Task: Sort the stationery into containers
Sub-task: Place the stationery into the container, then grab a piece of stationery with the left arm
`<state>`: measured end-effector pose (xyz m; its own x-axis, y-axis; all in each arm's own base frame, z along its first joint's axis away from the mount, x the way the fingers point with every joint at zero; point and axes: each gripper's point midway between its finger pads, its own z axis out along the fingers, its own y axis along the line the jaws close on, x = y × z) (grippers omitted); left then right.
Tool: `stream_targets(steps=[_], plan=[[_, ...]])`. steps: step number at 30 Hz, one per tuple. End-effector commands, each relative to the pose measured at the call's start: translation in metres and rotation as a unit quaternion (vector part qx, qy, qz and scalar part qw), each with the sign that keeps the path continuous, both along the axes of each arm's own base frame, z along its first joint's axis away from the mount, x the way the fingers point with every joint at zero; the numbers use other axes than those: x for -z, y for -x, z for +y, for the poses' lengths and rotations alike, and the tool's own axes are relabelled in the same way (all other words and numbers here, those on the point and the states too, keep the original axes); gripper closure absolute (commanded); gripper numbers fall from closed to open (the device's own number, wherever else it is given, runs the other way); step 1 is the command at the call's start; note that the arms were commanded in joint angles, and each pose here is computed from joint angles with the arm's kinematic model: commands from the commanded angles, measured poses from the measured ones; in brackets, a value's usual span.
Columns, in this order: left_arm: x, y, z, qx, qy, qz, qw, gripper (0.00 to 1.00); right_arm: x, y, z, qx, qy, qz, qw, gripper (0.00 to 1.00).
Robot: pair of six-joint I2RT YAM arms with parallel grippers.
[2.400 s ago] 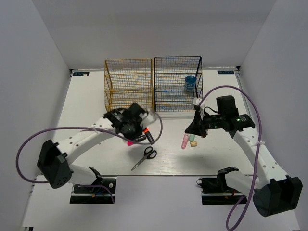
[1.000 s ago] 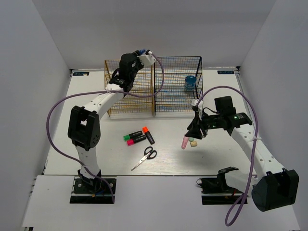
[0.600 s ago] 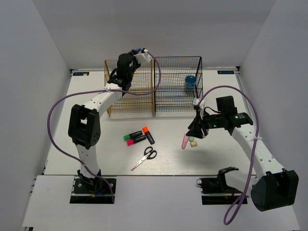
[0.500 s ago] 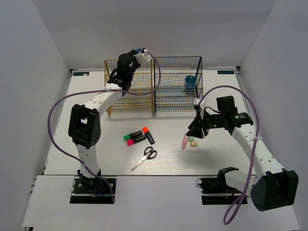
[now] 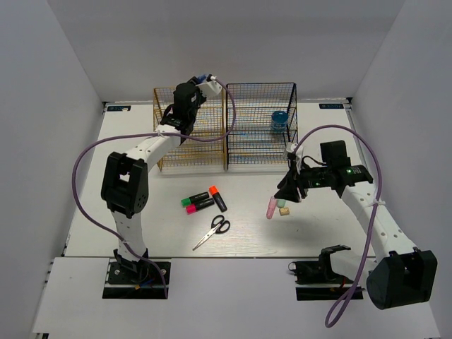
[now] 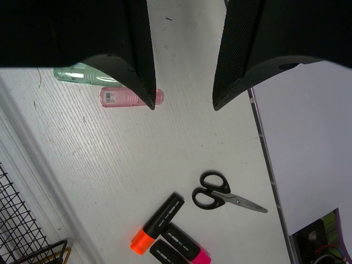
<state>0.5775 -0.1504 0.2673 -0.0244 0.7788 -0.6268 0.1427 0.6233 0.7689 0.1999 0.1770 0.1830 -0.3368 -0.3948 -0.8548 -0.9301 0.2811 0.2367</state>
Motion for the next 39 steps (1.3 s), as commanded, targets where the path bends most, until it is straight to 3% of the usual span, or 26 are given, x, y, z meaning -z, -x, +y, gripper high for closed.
stream_targets(steps=[1,3,11,12,13,14,15,18,19,20,21,22,23,24,25,26,28,29,30,32,33,34,35,36,37,39], plan=[[-0.025,0.004,0.004,-0.011,0.024,-0.03,0.999,0.48,-0.005,0.001,0.002,-0.007,-0.015,0.001,1.0,0.51],[-0.025,0.006,0.005,-0.014,0.023,-0.028,0.999,0.32,-0.005,0.002,0.002,-0.008,-0.016,0.002,1.0,0.51],[-0.037,0.014,0.007,-0.022,0.029,-0.035,0.999,0.28,-0.005,0.002,0.0,-0.004,-0.02,0.008,1.0,0.51],[-0.038,0.014,0.008,-0.024,0.029,-0.036,0.999,0.37,-0.007,0.002,0.001,-0.006,-0.023,0.006,1.0,0.51],[-0.043,0.017,0.004,-0.021,0.031,-0.039,0.999,0.69,-0.008,0.001,0.0,-0.003,-0.024,0.007,1.0,0.51],[-0.054,0.02,0.005,-0.024,0.034,-0.05,0.998,0.83,-0.008,0.002,0.0,-0.006,-0.027,0.006,1.0,0.51],[-0.058,0.022,0.004,-0.03,0.035,-0.054,0.997,0.93,-0.01,0.001,0.001,-0.006,-0.028,0.005,1.0,0.61],[-0.107,0.054,-0.006,-0.043,0.067,-0.097,0.992,1.0,-0.011,0.002,0.001,-0.006,-0.033,0.011,0.999,0.89],[-0.094,0.064,-0.01,-0.044,0.068,-0.062,0.995,1.0,-0.011,0.003,0.001,-0.007,-0.033,0.014,0.999,1.0],[-0.095,0.076,-0.012,-0.055,0.08,-0.053,0.994,0.98,-0.011,0.006,0.002,-0.012,-0.036,0.023,0.999,1.0],[-0.112,0.099,-0.024,-0.048,0.175,-0.053,0.982,0.94,-0.011,0.008,0.002,-0.014,-0.037,0.031,0.999,0.91],[-0.107,0.115,-0.021,-0.06,0.179,0.001,0.982,0.87,-0.009,0.009,0.002,-0.019,-0.035,0.027,0.999,0.68],[-0.083,0.136,-0.017,-0.078,0.171,0.074,0.979,0.76,-0.008,0.009,0.002,-0.021,-0.034,0.027,0.999,0.22],[-0.073,0.164,-0.011,-0.089,0.178,0.136,0.971,0.54,-0.01,0.009,0.003,-0.026,-0.032,0.028,0.999,0.1],[-0.054,0.195,-0.015,-0.123,0.286,0.199,0.929,0.42,-0.006,0.007,0.0,-0.021,-0.021,0.028,0.999,0.1],[-0.03,0.226,-0.013,-0.126,0.301,0.263,0.908,0.37,-0.004,-0.001,-0.002,-0.011,-0.005,0.019,1.0,0.11],[-0.001,0.276,-0.013,-0.134,0.366,0.321,0.863,0.29,0.006,-0.011,-0.009,0.022,0.028,0.03,0.999,0.34],[0.041,0.299,-0.011,-0.143,0.343,0.363,0.855,0.2,0.013,-0.02,-0.015,0.048,0.05,0.032,0.997,0.85],[0.045,0.32,-0.017,-0.129,0.365,0.379,0.841,0.17,0.014,-0.026,-0.015,0.057,0.054,0.029,0.996,1.0],[0.098,0.367,-0.011,-0.135,0.328,0.449,0.82,0.17,0.021,-0.028,-0.02,0.059,0.071,0.031,0.995,1.0],[0.107,0.379,-0.012,-0.128,0.315,0.464,0.818,0.2,0.023,-0.028,-0.019,0.057,0.072,0.031,0.995,1.0],[0.116,0.392,-0.008,-0.119,0.311,0.47,0.818,0.29,0.024,-0.028,-0.019,0.055,0.073,0.03,0.995,0.76],[0.131,0.4,-0.007,-0.116,0.301,0.481,0.815,0.86,0.027,-0.028,-0.02,0.048,0.075,0.023,0.996,0.37],[0.135,0.413,-0.017,-0.086,0.292,0.502,0.81,1.0,0.027,-0.027,-0.019,0.041,0.075,0.018,0.996,0.34],[0.142,0.42,-0.018,-0.073,0.277,0.509,0.812,1.0,0.031,-0.026,-0.02,0.022,0.079,-0.006,0.997,0.34],[0.153,0.43,-0.028,-0.037,0.242,0.507,0.826,1.0,0.037,-0.025,-0.019,0.01,0.075,-0.019,0.997,0.54]])
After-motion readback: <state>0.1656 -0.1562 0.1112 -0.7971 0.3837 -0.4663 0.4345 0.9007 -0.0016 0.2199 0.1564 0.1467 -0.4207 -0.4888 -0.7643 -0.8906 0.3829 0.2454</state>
